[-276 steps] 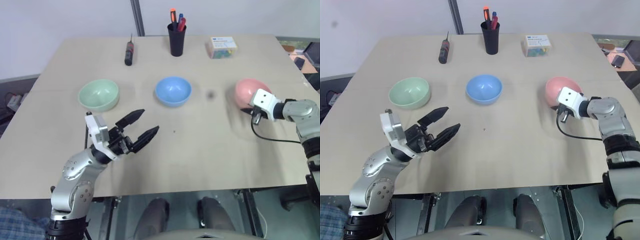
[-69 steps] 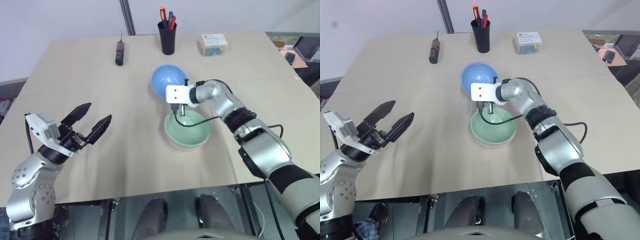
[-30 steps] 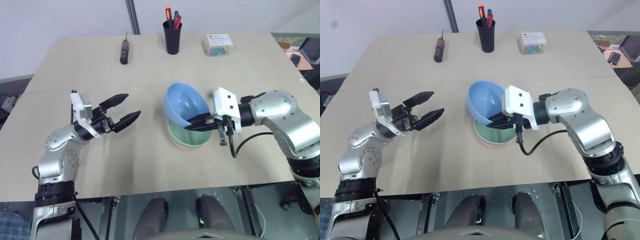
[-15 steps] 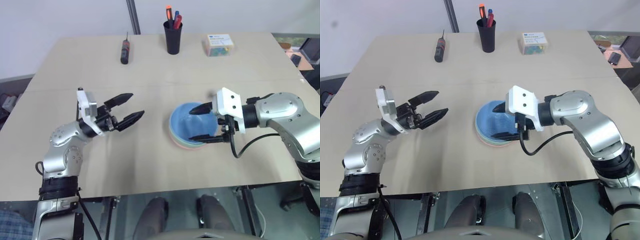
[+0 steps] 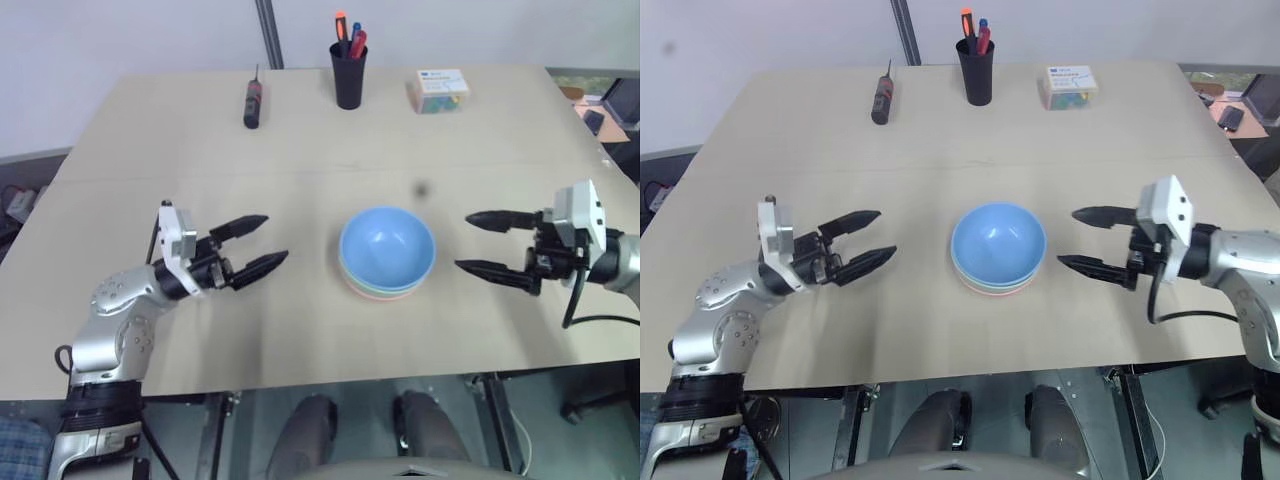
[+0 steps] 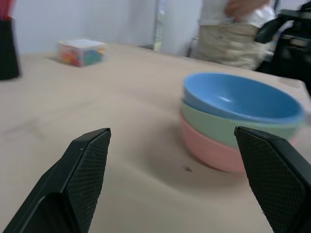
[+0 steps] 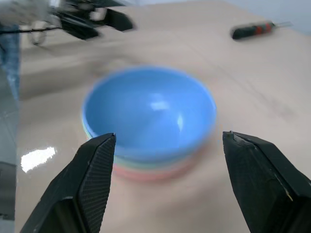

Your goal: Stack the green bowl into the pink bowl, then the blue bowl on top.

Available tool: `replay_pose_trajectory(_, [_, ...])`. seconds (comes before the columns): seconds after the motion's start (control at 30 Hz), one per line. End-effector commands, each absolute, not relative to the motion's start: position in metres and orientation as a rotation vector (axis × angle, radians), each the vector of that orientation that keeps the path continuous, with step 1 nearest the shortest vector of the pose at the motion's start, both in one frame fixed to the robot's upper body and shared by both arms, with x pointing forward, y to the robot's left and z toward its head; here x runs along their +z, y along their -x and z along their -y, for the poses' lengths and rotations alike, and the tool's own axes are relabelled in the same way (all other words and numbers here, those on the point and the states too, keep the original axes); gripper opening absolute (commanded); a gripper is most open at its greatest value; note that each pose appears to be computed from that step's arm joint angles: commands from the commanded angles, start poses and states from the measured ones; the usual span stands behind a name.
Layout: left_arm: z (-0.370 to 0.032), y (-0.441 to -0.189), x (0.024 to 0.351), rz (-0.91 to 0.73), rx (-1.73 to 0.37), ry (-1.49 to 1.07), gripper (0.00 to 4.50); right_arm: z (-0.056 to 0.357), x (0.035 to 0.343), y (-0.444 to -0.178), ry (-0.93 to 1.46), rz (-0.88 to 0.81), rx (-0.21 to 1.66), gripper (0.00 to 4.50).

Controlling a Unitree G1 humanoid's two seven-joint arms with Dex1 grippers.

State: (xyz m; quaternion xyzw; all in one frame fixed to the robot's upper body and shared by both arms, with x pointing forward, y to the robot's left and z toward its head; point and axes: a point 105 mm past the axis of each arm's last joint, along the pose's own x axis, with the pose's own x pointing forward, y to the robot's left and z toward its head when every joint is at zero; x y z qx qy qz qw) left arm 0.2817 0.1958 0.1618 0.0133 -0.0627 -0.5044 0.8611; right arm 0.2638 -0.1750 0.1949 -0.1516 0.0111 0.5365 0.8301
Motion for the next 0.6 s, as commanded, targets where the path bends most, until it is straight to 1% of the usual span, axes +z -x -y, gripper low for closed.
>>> replay_pose_trajectory(0.03, [-0.199,-0.274,0.177,0.183,-1.080,-0.060,4.32,0.186,0.207,-0.260,0.365,0.039,1.127,3.69])
replay_pose_trajectory(0.27, [-0.199,-0.268,0.179,0.180,-1.108,-0.075,4.32,0.191,0.206,-0.258,0.367,0.044,1.141,3.69])
replay_pose_trajectory(0.33, [-0.199,-0.266,0.178,0.175,-1.118,-0.080,4.32,0.193,0.206,-0.257,0.373,0.074,1.143,3.69])
replay_pose_trajectory(0.5, [-0.200,-0.263,0.177,0.172,-1.129,-0.096,4.32,0.202,0.194,-0.253,0.401,0.046,1.156,3.69])
replay_pose_trajectory(0.6, [-0.200,-0.262,0.177,0.171,-1.135,-0.102,4.32,0.206,0.192,-0.254,0.394,0.078,1.144,3.69])
